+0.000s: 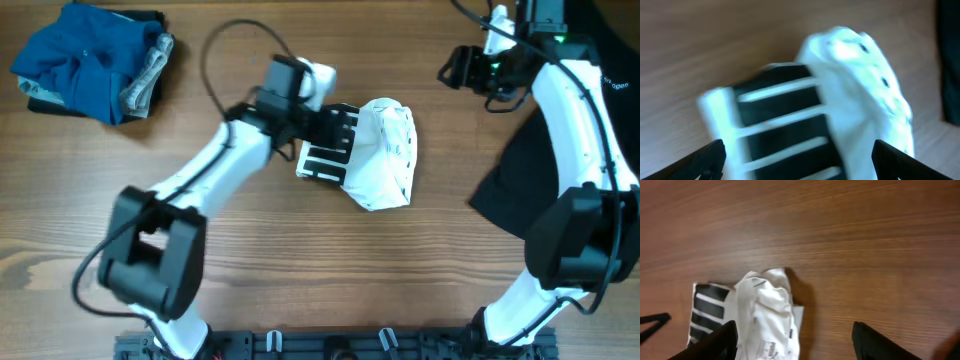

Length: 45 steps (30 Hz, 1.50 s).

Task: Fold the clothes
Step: 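Grasp the folded shirt bundle with the left gripper and lift it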

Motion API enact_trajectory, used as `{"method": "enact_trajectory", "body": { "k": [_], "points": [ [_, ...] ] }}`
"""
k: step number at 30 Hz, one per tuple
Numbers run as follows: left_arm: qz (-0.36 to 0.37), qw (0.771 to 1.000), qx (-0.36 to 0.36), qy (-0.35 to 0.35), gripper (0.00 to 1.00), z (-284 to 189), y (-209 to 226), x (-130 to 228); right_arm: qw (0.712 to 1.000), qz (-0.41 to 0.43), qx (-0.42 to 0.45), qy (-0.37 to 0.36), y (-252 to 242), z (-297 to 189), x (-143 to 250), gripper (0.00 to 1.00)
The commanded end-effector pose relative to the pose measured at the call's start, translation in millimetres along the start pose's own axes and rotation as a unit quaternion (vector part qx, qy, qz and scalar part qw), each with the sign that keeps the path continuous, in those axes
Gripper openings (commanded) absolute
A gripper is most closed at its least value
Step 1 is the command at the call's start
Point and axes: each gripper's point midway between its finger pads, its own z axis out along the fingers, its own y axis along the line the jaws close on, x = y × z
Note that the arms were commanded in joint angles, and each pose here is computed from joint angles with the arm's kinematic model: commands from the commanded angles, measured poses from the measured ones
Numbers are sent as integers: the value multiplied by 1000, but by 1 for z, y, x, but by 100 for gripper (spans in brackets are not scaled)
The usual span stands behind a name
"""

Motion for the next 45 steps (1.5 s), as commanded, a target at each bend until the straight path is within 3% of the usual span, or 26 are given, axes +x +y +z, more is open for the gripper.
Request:
{"method": "enact_trajectory", "body": {
  "k": [1, 4, 7, 11, 15, 19, 23, 26, 28, 35, 39, 45],
  "points": [
    [59, 998, 29, 26, 89, 36, -31, 20, 1000, 3, 1, -13, -9, -10, -6, 74],
    [120, 989, -23, 86, 89, 64, -22, 59, 1000, 1, 3, -20, -10, -10, -10, 75],
    [137, 979, -99, 117, 95, 70, 8, 75, 1000, 1, 10, -22, -12, -10, -11, 75],
    [157, 957, -198, 142, 97, 57, 81, 76, 1000, 1, 13, -23, -13, -10, -11, 75],
    [120, 953, -234, 151, 100, 35, 154, 79, 1000, 1, 14, -22, -13, -10, -11, 75],
    [119, 951, -267, 103, 100, 13, 198, 51, 1000, 1, 14, -22, -13, -10, -11, 75],
    [93, 959, -269, 21, 100, -25, 175, -20, 1000, 2, 14, -21, -13, -10, -10, 75],
    [69, 977, -198, -34, 100, -52, 115, -72, 1000, 1, 13, -23, -13, -10, -11, 75],
    [18, 992, -107, -58, 100, -56, 60, -96, 999, -1, 12, -30, -13, -10, -14, 75],
    [38, 988, -150, 8, 95, 22, 24, -55, 998, -11, 9, -60, -11, -12, -30, 75],
    [19, 977, -212, 15, 90, 59, 45, -37, 998, -13, 9, -65, -11, -12, -32, 78],
    [32, 952, -302, 22, 90, 59, 81, -29, 998, -13, 9, -65, -11, -12, -32, 79]
  ]
}}
